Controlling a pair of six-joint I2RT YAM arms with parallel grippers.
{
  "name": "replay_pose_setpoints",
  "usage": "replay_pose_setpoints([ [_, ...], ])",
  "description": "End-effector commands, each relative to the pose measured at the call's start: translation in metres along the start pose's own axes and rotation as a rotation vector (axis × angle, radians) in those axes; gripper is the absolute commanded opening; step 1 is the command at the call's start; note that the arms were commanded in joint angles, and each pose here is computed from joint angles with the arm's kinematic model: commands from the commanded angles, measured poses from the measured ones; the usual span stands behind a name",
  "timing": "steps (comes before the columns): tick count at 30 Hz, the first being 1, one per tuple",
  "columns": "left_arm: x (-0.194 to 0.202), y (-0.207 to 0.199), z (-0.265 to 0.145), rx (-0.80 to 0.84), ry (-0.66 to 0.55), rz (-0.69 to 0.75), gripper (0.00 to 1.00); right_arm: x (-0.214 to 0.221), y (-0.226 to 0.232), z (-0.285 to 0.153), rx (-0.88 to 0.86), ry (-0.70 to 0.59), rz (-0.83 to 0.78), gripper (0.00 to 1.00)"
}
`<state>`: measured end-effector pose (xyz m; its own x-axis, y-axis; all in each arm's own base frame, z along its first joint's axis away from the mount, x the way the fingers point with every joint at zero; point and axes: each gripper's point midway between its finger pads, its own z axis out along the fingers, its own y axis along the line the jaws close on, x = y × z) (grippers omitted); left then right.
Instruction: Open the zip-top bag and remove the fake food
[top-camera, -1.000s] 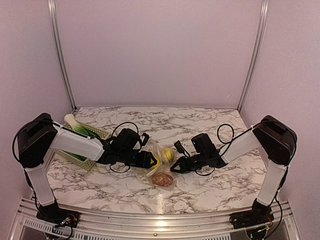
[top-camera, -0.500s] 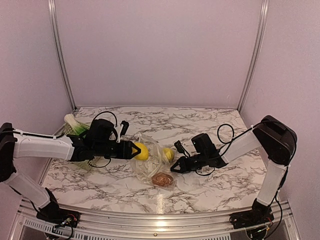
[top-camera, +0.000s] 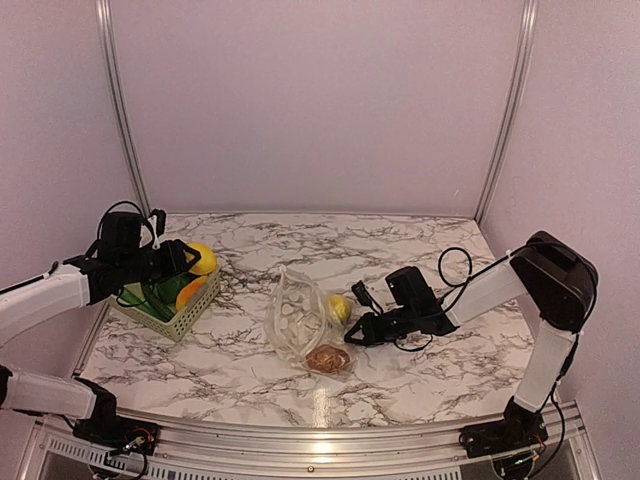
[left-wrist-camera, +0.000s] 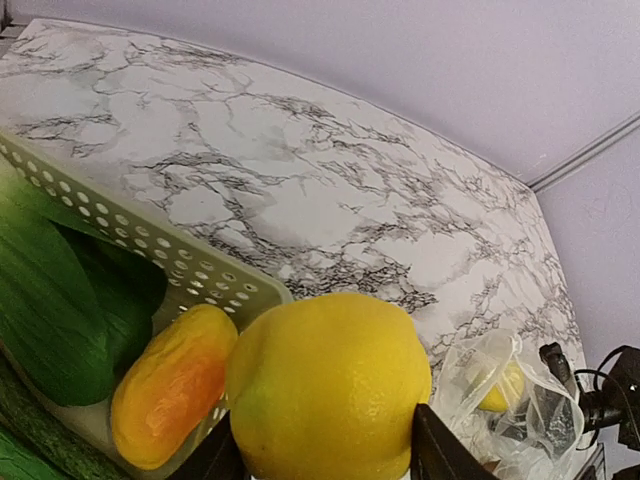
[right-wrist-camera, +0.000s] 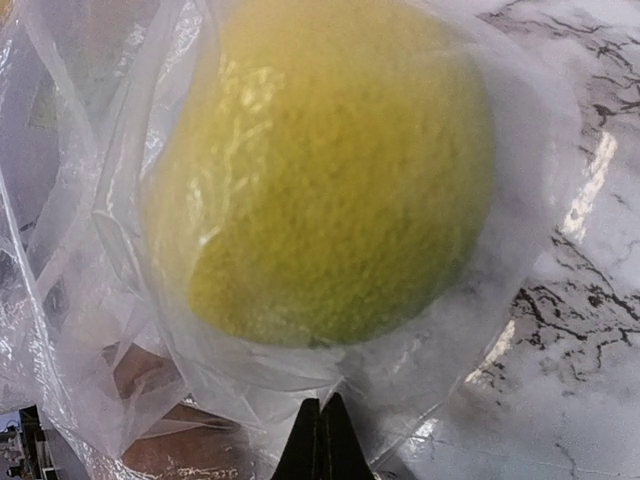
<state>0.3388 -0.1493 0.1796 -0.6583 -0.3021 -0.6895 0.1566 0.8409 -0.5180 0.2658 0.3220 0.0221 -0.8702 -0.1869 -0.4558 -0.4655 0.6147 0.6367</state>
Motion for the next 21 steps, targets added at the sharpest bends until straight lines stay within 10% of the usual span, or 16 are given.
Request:
replay_pose_setpoints([
  [1, 0.015, 0.073, -0.009, -0.187, 0.063, -0.103, 0.45, 0.002, -0.006, -0.006, 0.024, 0.000, 0.003, 0.00],
  [13, -0.018, 0.201, -0.028, -0.455, -0.047, -0.364, 0.50, 0.001, -0.004, -0.008, 0.016, -0.003, -0.008, 0.00],
  [21, -0.036, 0.206, -0.029, -0.451, -0.078, -0.380, 0.81, 0.000, -0.001, -0.008, 0.002, -0.001, -0.020, 0.00],
])
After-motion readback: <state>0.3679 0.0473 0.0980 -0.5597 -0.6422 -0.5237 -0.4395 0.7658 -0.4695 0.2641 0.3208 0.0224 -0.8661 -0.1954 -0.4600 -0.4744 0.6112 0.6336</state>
